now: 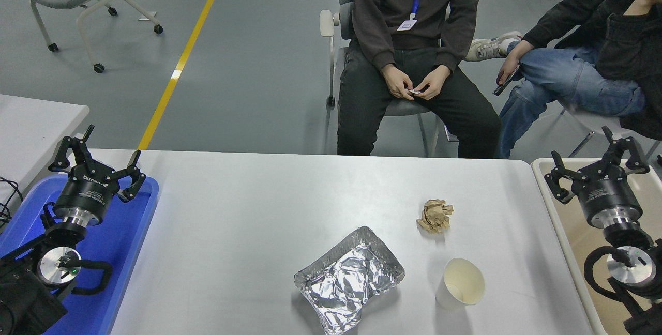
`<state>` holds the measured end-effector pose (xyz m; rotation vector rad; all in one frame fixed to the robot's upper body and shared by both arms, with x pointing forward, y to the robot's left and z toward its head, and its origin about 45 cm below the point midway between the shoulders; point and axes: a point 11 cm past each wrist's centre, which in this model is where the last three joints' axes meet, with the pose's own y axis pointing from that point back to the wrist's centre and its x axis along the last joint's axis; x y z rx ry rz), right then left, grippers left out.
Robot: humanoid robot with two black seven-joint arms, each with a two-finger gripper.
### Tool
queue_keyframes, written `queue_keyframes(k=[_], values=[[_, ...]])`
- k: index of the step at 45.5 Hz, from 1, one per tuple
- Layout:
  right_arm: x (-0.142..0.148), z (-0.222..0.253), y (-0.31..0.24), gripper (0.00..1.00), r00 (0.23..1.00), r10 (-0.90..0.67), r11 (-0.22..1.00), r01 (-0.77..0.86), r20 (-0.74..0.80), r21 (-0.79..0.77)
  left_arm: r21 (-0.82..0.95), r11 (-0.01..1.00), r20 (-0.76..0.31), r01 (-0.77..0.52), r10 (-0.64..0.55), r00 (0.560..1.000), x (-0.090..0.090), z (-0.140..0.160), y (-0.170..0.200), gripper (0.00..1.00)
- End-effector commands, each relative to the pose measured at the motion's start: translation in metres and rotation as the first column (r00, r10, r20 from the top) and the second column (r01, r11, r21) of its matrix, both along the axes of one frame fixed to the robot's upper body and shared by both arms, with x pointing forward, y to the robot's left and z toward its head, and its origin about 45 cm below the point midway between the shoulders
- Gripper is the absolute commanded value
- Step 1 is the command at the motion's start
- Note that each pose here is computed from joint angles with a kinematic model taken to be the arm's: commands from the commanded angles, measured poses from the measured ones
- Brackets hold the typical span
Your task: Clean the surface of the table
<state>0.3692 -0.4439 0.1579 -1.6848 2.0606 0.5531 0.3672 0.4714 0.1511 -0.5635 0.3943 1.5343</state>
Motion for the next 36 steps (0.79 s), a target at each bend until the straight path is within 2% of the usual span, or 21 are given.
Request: queue_keyframes(k=[1,36], values=[[-0.0020,-0.0023,-0.0001,1.00,1.000,-0.001,1.000,0.001,-0.006,0.001,0.000,1.000,0.000,0.000,0.000,1.000,0.0000,0.0000,0.0000,1.00],[0.0008,0.0011,-0.0006,1.00,1.000,0.000,1.000,0.000,0.002,0.000,0.000,1.000,0.000,0.000,0.000,1.000,0.0000,0.0000,0.0000,1.00]])
